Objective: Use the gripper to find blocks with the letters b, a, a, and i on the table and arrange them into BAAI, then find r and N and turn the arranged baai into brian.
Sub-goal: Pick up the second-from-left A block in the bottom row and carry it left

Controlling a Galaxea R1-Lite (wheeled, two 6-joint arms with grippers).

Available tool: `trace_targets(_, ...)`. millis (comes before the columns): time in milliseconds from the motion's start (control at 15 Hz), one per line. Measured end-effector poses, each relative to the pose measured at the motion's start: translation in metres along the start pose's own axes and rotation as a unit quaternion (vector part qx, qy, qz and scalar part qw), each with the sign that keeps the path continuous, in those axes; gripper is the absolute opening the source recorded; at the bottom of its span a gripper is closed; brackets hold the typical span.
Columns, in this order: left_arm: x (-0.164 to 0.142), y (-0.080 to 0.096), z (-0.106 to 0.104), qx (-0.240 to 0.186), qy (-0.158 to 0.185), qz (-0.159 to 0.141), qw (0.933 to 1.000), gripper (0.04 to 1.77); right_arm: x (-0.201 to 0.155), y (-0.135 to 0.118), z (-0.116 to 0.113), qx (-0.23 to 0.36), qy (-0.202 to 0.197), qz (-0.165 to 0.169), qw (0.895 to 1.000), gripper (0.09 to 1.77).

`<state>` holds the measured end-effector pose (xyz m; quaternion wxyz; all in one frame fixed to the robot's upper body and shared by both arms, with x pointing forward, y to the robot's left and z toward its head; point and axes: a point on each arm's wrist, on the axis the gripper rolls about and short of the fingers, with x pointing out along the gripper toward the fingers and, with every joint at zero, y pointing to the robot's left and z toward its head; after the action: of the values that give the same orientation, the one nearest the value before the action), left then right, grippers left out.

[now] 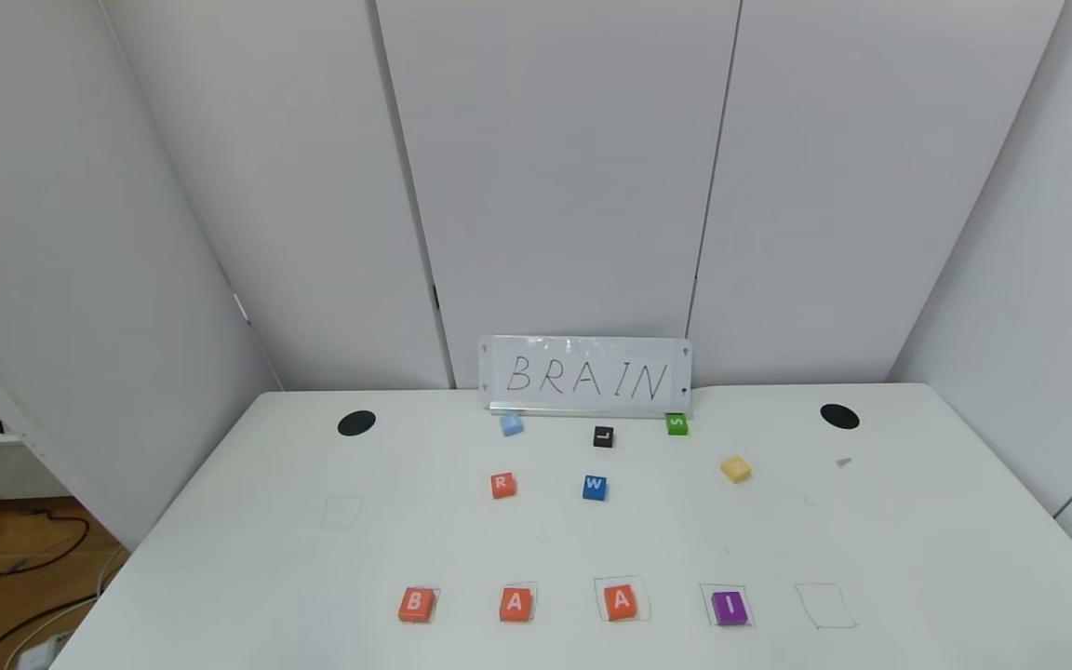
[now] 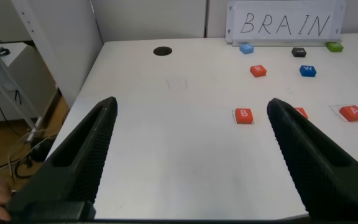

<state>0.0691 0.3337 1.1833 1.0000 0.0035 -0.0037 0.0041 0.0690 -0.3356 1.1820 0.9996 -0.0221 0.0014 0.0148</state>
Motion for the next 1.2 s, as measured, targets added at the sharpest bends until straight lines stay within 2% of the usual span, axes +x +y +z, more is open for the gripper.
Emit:
trace_targets(200,0.0000,0.0000,0.0000,-0.003,0.000,0.000,1.0000,1.72,0.0000,-0.0001,0.0007,0.016,-0.003,-0.001,1.000,1.71)
trace_targets(933,0.0000,0.0000,-0.0002,-0.004,0.001,0.000,1.0000,1.72,0.0000,-0.0001,0.0007,0.018,-0.003,-0.001,1.000,1.71)
trace_targets(1200,0.0000,0.0000,-0.0004,-0.017,0.002,0.001,0.9999,1.72,0.0000,-0.0003,0.0008,0.024,-0.004,-0.005,1.000,1.71)
